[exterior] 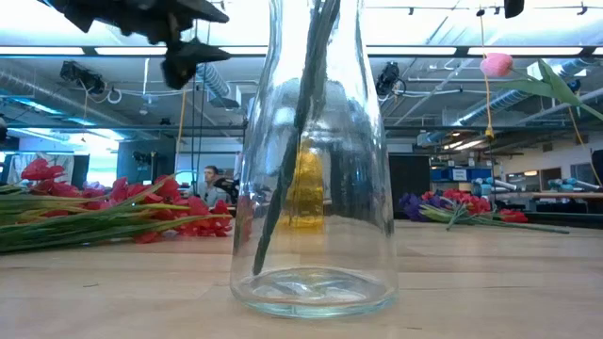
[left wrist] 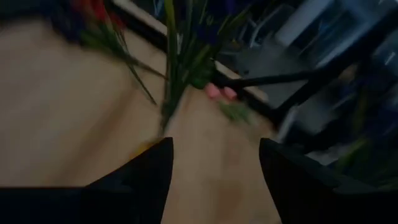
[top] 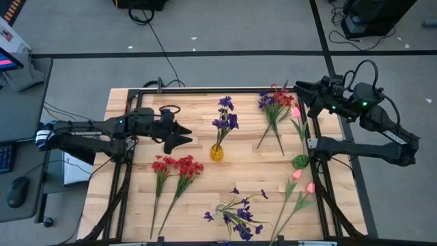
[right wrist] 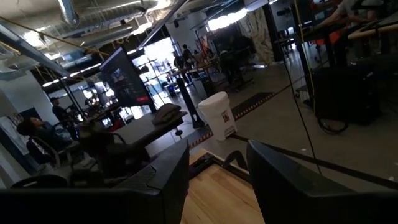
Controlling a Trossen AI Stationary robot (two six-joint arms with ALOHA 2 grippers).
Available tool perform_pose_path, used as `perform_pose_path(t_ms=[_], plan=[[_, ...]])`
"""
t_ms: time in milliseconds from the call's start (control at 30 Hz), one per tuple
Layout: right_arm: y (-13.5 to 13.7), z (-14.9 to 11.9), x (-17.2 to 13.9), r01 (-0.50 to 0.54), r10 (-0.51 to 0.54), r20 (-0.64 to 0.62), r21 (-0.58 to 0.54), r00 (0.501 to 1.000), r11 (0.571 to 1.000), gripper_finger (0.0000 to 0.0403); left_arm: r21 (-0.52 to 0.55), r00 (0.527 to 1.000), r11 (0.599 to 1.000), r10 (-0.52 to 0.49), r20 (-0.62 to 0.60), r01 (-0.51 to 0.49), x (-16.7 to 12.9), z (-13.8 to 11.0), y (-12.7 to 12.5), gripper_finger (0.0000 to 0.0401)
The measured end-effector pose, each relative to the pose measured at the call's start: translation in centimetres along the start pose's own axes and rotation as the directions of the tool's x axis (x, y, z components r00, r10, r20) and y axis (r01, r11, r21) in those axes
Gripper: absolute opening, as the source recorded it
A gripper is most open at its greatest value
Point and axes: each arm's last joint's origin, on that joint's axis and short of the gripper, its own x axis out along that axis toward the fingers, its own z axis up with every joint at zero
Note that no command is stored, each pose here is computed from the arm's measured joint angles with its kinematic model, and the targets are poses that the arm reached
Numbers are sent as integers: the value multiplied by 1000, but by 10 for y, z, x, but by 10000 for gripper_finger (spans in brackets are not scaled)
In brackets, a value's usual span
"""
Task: Sort flowers into vase by color
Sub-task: Move the purple flower from the yellow vase to the transparent vase
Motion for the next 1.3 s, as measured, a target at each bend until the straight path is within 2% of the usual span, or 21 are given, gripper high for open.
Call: perform_pose_path(t_ms=[133,233,367,533,700,1300], plan=[[0,0,0,0,0,0,29,1000,1000,171,163,994,982,100,-38,-92,18,-7,10,242],[0,0,0,-1,1,0,54,1000,999,171,221,986,967,147,-82,-126,38,-15,18,242],[0,0,0,-2,2,0,58,1000,998,171,216,994,973,97,-42,-86,63,-17,23,242],[0,0,0,3,-4,2,77,1000,997,171,154,1000,988,29,5,-29,84,-19,26,242],[0,0,0,4,-4,3,81,1000,997,171,140,999,989,39,-24,-36,94,-27,32,242],[0,0,0,7,-8,4,84,1000,996,171,73,997,997,12,70,-17,122,-35,42,242]])
